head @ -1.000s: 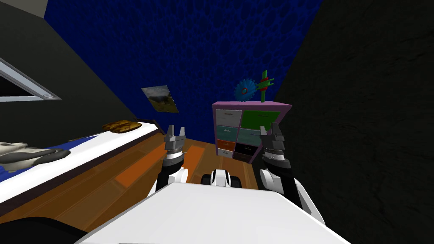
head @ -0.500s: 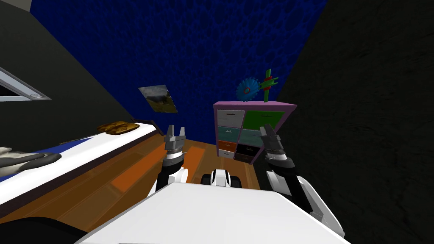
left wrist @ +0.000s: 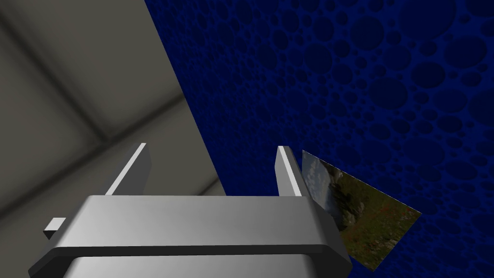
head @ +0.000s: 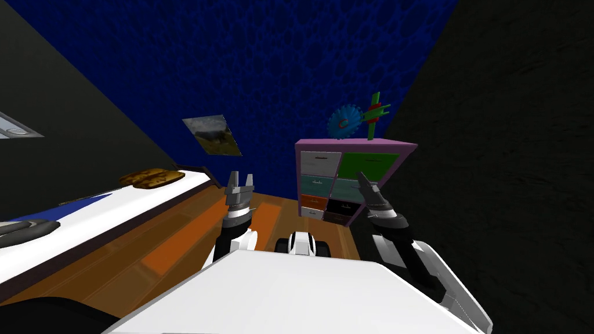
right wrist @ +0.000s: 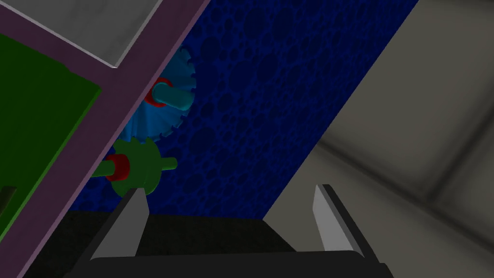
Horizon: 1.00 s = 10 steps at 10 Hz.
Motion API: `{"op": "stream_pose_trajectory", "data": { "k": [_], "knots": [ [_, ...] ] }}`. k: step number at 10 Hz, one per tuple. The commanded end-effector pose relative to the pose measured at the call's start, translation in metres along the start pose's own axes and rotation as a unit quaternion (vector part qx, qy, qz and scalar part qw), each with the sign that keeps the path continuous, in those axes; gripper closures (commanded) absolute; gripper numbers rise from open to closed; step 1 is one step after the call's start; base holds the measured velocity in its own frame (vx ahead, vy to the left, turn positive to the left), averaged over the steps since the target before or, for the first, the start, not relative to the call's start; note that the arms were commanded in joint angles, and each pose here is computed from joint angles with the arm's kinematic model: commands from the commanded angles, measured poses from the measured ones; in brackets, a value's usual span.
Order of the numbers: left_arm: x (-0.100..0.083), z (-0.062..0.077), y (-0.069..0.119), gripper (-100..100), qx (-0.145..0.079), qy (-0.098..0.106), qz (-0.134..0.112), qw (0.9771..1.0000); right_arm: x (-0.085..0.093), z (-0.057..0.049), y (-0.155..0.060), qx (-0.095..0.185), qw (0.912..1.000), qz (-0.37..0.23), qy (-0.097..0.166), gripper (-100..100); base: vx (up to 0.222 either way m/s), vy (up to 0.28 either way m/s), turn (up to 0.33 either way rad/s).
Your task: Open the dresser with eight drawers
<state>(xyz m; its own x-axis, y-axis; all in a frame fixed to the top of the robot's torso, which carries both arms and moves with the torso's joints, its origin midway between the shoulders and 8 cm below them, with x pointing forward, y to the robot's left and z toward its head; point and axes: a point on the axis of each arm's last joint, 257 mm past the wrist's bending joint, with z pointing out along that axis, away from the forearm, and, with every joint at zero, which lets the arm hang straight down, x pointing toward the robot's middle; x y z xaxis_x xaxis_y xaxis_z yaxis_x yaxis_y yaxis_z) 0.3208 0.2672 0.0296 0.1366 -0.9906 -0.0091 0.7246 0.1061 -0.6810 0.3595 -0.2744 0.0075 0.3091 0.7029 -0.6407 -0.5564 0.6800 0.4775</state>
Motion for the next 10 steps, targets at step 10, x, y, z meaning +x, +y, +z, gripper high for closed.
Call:
{"op": "stream_pose_trajectory", "data": {
  "k": [10],
  "knots": [
    [0.0, 0.0, 0.0, 0, 0.0, 0.0, 0.0, 1.0, -0.011, -0.013, -0.056, 0.03, 0.9235, -0.371, 0.093, -100, 0.077, 0.121, -0.055]
  ]
}}
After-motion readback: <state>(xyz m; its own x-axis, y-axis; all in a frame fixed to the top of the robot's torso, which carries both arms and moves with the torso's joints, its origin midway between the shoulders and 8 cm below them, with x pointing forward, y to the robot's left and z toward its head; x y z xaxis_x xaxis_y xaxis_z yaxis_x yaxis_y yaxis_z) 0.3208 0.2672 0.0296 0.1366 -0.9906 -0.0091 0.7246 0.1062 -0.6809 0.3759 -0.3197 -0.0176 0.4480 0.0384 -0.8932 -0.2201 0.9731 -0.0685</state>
